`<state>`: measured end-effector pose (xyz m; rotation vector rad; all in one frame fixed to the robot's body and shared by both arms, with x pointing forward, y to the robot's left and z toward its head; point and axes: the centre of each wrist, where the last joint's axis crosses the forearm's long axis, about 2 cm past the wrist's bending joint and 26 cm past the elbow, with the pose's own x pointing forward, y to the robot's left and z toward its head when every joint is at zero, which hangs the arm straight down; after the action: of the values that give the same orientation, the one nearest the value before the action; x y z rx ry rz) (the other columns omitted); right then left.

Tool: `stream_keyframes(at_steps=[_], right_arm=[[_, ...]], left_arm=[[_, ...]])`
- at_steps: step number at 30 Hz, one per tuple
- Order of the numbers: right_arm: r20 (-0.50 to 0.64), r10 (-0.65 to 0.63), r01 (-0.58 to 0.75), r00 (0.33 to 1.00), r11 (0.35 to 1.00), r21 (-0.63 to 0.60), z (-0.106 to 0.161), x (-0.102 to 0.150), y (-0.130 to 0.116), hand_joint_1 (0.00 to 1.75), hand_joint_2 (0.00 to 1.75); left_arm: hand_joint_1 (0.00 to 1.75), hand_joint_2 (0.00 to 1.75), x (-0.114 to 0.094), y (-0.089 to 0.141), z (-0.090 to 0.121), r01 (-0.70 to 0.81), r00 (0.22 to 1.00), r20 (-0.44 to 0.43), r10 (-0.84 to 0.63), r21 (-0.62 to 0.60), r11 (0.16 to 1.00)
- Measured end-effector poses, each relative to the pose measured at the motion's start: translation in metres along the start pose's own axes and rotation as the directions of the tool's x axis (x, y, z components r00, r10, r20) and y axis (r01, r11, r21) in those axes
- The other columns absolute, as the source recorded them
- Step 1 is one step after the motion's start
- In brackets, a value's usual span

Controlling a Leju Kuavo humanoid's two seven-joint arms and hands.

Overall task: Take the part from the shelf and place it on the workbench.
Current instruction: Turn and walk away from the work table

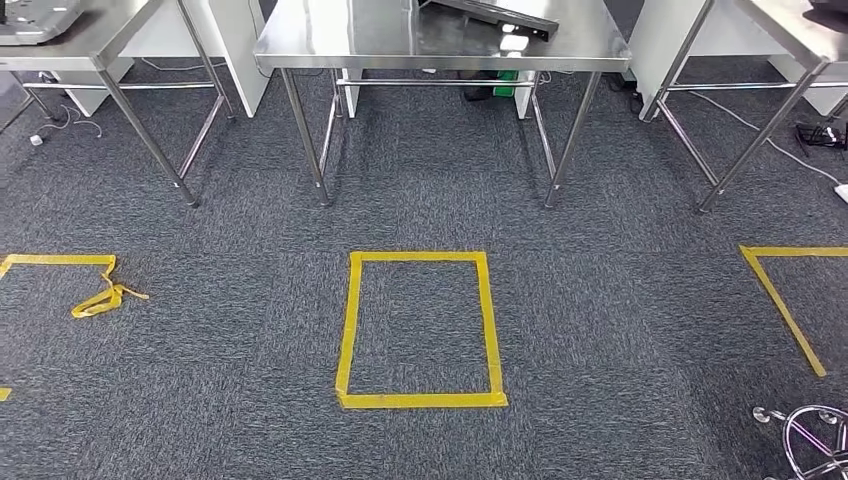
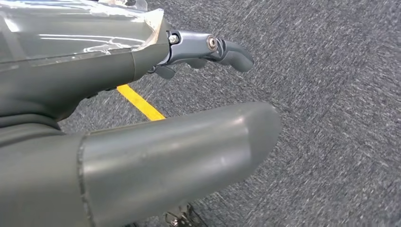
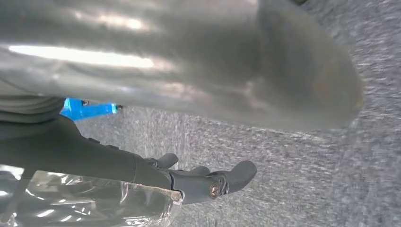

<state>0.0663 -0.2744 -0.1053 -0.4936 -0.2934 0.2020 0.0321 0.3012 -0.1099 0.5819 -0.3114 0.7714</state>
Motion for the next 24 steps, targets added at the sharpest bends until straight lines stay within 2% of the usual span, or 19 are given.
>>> stream_keyframes(at_steps=[20,24], right_arm=[[0.017,0.016,-0.016,1.000,1.000,-0.008,0.001,-0.004,0.001,0.00,0.00],[0.013,0.046,-0.046,0.999,0.999,-0.004,0.000,0.001,0.000,0.00,0.00]], left_arm=[[0.00,0.00,-0.001,0.001,-0.001,-0.029,0.999,0.021,0.029,-0.011,1.000],[0.00,0.00,0.013,-0.012,0.000,-0.100,0.993,0.050,0.103,-0.046,0.994]])
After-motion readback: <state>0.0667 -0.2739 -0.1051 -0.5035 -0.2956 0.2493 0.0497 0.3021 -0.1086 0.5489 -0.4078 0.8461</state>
